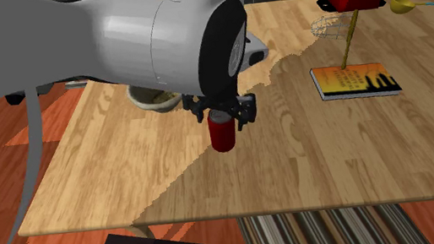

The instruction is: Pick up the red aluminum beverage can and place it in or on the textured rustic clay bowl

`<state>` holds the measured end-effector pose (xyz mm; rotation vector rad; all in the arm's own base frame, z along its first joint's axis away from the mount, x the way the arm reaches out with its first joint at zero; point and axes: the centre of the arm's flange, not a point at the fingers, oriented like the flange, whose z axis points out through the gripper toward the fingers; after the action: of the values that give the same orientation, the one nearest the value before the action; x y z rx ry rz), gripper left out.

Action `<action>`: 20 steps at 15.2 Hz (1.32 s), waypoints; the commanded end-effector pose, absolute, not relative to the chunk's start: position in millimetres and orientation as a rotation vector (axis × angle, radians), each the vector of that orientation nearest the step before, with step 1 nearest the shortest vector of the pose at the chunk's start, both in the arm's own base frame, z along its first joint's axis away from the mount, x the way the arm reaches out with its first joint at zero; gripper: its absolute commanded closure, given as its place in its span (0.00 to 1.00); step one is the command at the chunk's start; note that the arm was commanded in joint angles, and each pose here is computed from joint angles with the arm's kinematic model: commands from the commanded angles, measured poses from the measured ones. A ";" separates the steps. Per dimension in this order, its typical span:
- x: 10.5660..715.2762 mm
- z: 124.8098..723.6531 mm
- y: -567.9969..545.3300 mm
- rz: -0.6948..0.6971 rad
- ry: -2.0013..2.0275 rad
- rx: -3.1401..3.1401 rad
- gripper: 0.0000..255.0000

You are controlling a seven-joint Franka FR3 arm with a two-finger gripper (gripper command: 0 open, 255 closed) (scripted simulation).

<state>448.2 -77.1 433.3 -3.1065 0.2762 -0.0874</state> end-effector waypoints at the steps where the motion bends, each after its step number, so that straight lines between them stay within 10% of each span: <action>1: 448.0 432.8 -77.0 -0.088 0.276 -3.107 0.00; 4: 448.0 432.9 -77.0 -0.088 0.276 -3.107 0.00; 5: 448.0 432.9 -77.0 -0.088 0.276 -3.107 1.00; 20: 448.0 464.5 -77.0 -0.088 0.276 -3.107 1.00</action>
<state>447.6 -76.7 458.2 -3.1066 0.2762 -0.0877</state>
